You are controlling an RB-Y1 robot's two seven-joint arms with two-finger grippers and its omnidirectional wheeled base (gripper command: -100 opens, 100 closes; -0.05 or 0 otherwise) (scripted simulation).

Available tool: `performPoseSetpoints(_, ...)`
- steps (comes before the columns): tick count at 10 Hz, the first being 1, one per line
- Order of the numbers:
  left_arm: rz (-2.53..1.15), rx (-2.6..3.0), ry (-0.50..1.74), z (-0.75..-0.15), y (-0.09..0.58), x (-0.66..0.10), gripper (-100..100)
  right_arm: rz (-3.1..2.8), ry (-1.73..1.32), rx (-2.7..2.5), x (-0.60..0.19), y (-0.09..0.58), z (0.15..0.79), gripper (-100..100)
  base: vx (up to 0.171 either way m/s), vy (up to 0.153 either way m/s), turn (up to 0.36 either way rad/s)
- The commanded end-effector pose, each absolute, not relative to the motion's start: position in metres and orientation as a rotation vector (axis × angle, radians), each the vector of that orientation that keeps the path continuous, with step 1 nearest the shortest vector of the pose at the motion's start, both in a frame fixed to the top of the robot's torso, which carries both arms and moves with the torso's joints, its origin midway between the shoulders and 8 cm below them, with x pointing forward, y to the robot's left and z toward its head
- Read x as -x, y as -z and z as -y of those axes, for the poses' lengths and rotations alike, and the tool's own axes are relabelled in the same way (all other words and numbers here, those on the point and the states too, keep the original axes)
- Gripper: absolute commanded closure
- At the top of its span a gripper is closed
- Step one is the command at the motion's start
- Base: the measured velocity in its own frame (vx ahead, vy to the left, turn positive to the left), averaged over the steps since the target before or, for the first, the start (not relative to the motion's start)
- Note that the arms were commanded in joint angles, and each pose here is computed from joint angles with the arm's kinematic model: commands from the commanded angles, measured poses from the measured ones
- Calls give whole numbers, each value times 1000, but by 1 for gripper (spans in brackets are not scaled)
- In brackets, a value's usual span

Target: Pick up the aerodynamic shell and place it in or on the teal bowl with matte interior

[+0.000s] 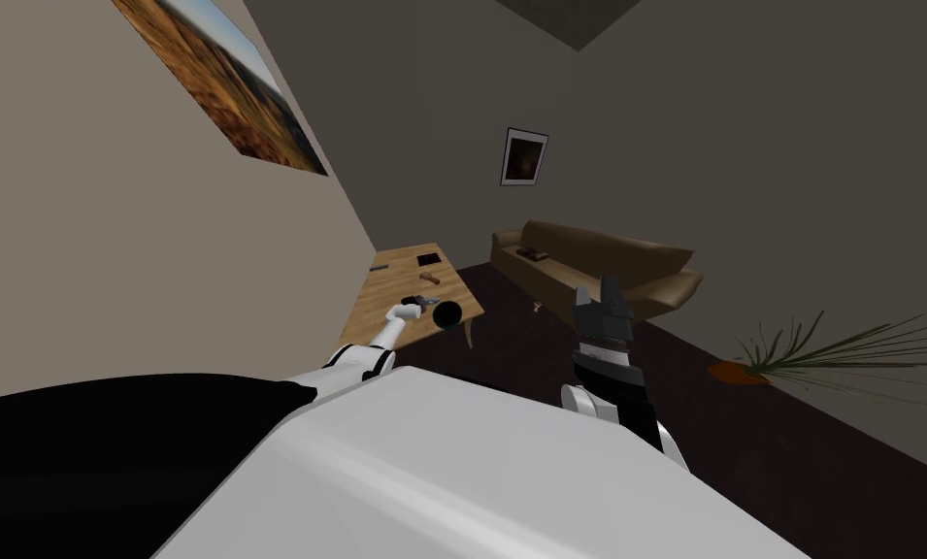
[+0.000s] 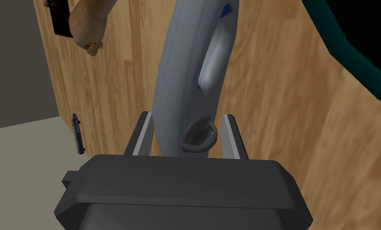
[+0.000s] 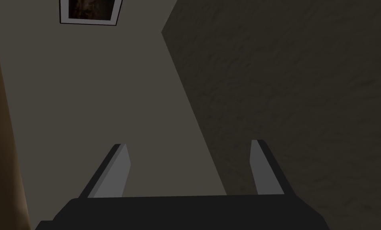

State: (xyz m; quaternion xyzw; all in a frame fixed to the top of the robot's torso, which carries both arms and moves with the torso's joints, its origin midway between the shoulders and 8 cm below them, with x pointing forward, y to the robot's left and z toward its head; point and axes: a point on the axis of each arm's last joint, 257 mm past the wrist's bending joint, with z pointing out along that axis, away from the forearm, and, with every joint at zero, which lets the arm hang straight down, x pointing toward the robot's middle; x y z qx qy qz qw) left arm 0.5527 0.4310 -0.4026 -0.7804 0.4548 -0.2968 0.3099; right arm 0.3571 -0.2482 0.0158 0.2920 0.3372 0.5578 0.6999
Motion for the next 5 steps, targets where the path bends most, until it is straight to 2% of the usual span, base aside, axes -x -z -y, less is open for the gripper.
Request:
performPoseSetpoints(1,-1221,2045,761,-440,389,-558,100,-751,-1243,-651,-357,-16,248,0,-151,-9,-43)
performPoseSetpoints(3,-1234,2038,740,-446,382,-561,100,-751,-1243,-651,-357,-16,248,0,-167,-15,-1)
performPoseSetpoints(5,-1250,2031,709,-456,373,-564,100,-751,-1243,-650,-357,-16,248,0,-143,28,1)
